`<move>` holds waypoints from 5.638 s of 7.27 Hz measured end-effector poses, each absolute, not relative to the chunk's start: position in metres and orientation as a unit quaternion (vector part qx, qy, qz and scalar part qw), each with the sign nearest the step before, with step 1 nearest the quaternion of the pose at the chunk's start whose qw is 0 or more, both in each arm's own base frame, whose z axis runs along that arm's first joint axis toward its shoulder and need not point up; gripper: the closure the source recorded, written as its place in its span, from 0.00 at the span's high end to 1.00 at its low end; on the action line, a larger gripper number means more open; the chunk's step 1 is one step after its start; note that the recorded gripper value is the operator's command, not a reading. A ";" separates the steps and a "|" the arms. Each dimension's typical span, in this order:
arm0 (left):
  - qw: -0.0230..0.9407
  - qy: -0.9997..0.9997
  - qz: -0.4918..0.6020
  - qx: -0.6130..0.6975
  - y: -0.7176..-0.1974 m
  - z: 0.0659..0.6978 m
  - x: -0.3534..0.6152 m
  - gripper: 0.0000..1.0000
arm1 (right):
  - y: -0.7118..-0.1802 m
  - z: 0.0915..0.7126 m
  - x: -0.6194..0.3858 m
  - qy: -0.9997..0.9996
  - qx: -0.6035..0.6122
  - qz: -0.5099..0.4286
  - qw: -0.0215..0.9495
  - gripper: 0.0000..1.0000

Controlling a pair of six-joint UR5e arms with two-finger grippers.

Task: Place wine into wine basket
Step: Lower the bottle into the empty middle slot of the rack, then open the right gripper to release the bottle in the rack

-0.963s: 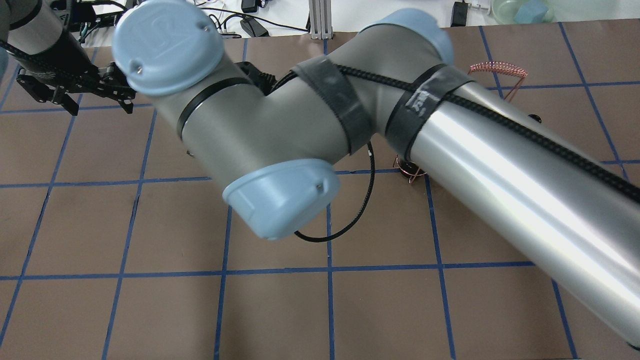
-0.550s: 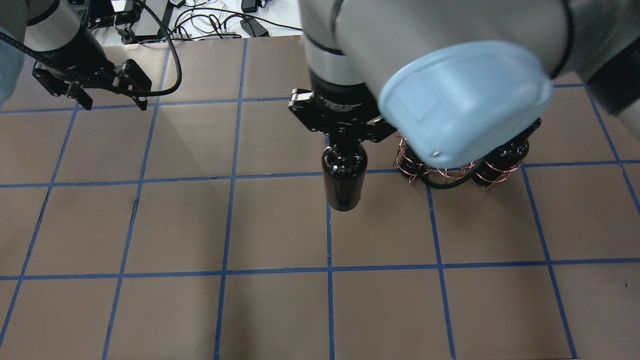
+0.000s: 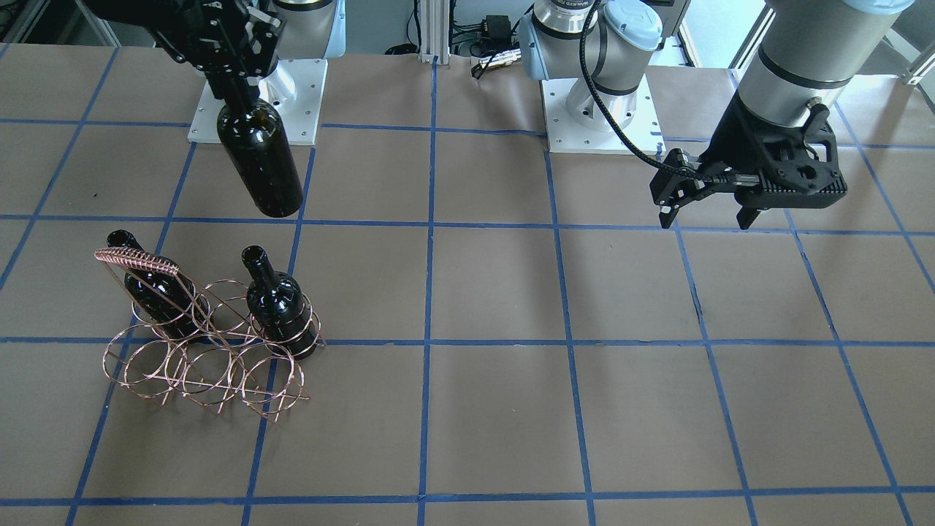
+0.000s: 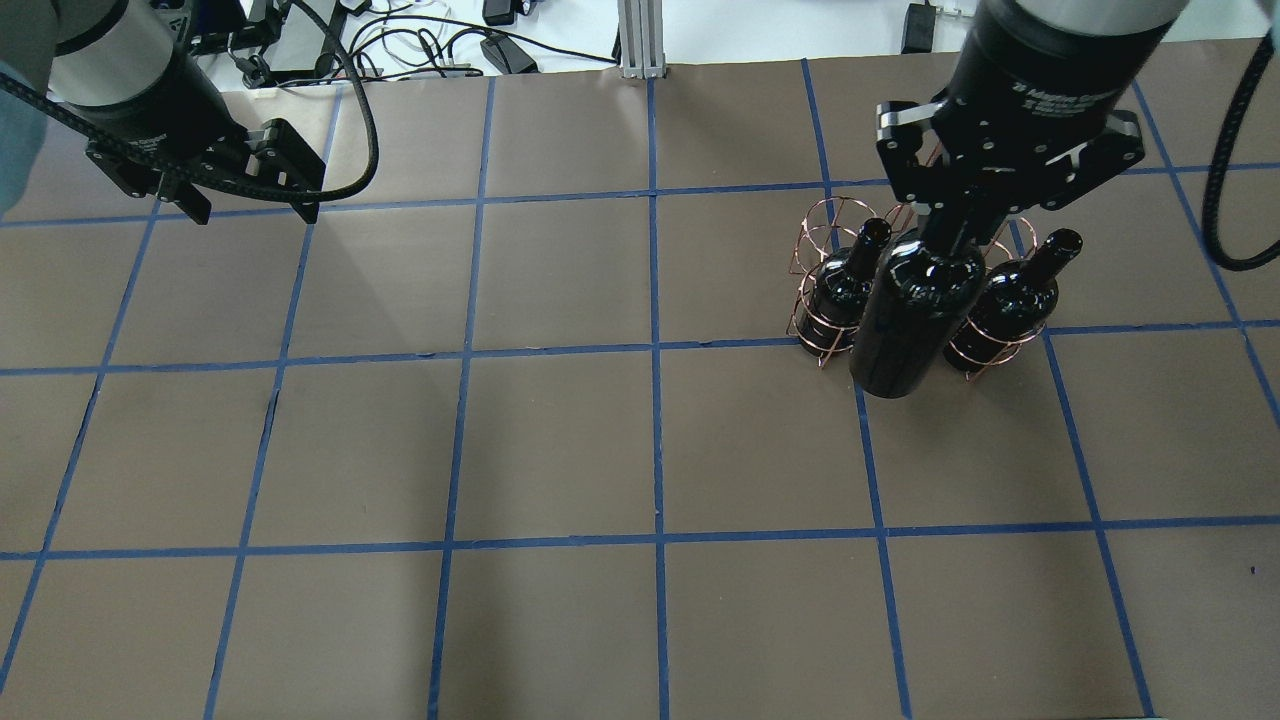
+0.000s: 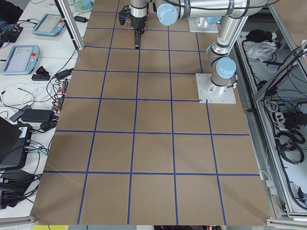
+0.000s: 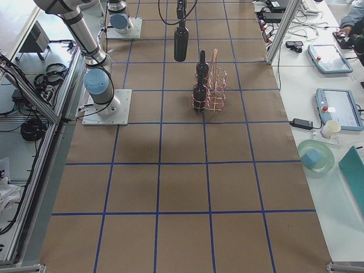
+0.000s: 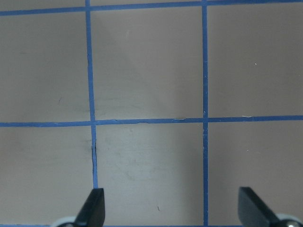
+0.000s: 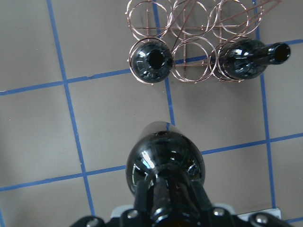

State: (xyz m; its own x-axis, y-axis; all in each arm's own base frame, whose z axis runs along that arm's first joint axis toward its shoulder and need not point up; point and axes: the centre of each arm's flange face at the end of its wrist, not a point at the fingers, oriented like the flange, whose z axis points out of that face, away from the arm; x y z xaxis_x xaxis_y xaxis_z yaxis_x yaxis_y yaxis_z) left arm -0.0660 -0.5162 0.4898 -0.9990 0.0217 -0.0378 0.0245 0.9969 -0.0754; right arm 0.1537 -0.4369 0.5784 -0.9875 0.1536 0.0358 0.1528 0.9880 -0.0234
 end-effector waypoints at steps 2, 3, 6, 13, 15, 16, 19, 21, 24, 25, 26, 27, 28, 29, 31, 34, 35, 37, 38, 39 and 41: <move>0.008 0.999 -0.030 0.016 -0.510 0.492 -0.073 1.00 | -0.460 0.577 0.100 -0.996 -0.087 0.027 0.013 0.00; 0.007 1.000 -0.026 0.016 -0.508 0.490 -0.074 1.00 | -0.471 0.570 0.088 -0.995 -0.091 0.041 0.012 0.00; 0.006 1.000 -0.019 0.017 -0.506 0.488 -0.074 1.00 | -0.496 0.528 0.079 -0.994 -0.090 0.062 0.012 0.00; 0.008 1.000 -0.012 0.022 -0.505 0.487 -0.073 1.00 | -0.522 0.498 0.079 -0.994 -0.085 0.065 -0.004 0.00; 0.007 1.000 -0.010 0.023 -0.505 0.485 -0.073 1.00 | -0.522 0.493 0.079 -0.995 -0.078 0.059 -0.005 0.00; 0.008 1.000 -0.010 0.022 -0.505 0.485 -0.073 1.00 | -0.522 0.488 0.079 -0.996 -0.071 0.054 -0.004 0.00; 0.009 1.000 -0.009 0.022 -0.506 0.484 -0.072 1.00 | -0.525 0.477 0.078 -0.997 -0.060 0.044 -0.001 0.00; 0.009 1.000 -0.009 0.022 -0.506 0.484 -0.071 1.00 | -0.531 0.467 0.077 -0.998 -0.057 0.036 -0.002 0.00; 0.009 1.000 -0.009 0.021 -0.506 0.484 -0.071 1.00 | -0.544 0.444 0.075 -0.998 -0.052 0.026 -0.001 0.00; 0.009 1.000 -0.009 0.021 -0.506 0.484 -0.071 1.00 | -0.545 0.432 0.075 -0.999 -0.044 0.027 0.000 0.00; 0.009 1.000 -0.009 0.021 -0.506 0.484 -0.070 1.00 | -0.544 0.419 0.075 -0.999 -0.039 0.028 0.000 0.00; 0.009 1.000 -0.010 0.021 -0.507 0.484 -0.070 1.00 | -0.544 0.409 0.074 -0.999 -0.037 0.027 0.001 0.00; 0.009 1.000 -0.010 0.021 -0.507 0.484 -0.070 1.00 | -0.545 0.400 0.074 -0.999 -0.037 0.022 0.000 0.00; 0.010 1.000 -0.010 0.021 -0.507 0.484 -0.070 1.00 | -0.547 0.392 0.074 -0.999 -0.039 0.019 0.000 0.00; 0.010 1.000 -0.009 0.020 -0.507 0.484 -0.070 1.00 | -0.550 0.382 0.074 -0.999 -0.040 0.012 0.000 0.21; 0.010 1.000 -0.010 0.019 -0.507 0.484 -0.069 1.00 | -0.552 0.383 0.074 -0.998 -0.056 0.015 -0.001 1.00; 0.010 1.000 -0.010 0.019 -0.507 0.484 -0.069 1.00 | -0.553 0.396 0.074 -0.997 -0.069 0.022 -0.001 1.00; 0.010 1.000 -0.009 0.019 -0.507 0.483 -0.068 1.00 | -0.552 0.448 0.082 -0.997 -0.071 0.026 -0.001 1.00; 0.011 1.000 -0.009 0.019 -0.507 0.483 -0.068 1.00 | -0.542 0.478 0.097 -0.997 -0.067 0.025 -0.002 1.00; 0.010 1.000 -0.008 0.017 -0.507 0.484 -0.068 1.00 | -0.527 0.499 0.120 -0.997 -0.070 0.027 -0.003 1.00; 0.009 1.000 -0.006 0.015 -0.505 0.485 -0.070 1.00 | -0.502 0.514 0.170 -0.997 -0.071 0.026 -0.004 1.00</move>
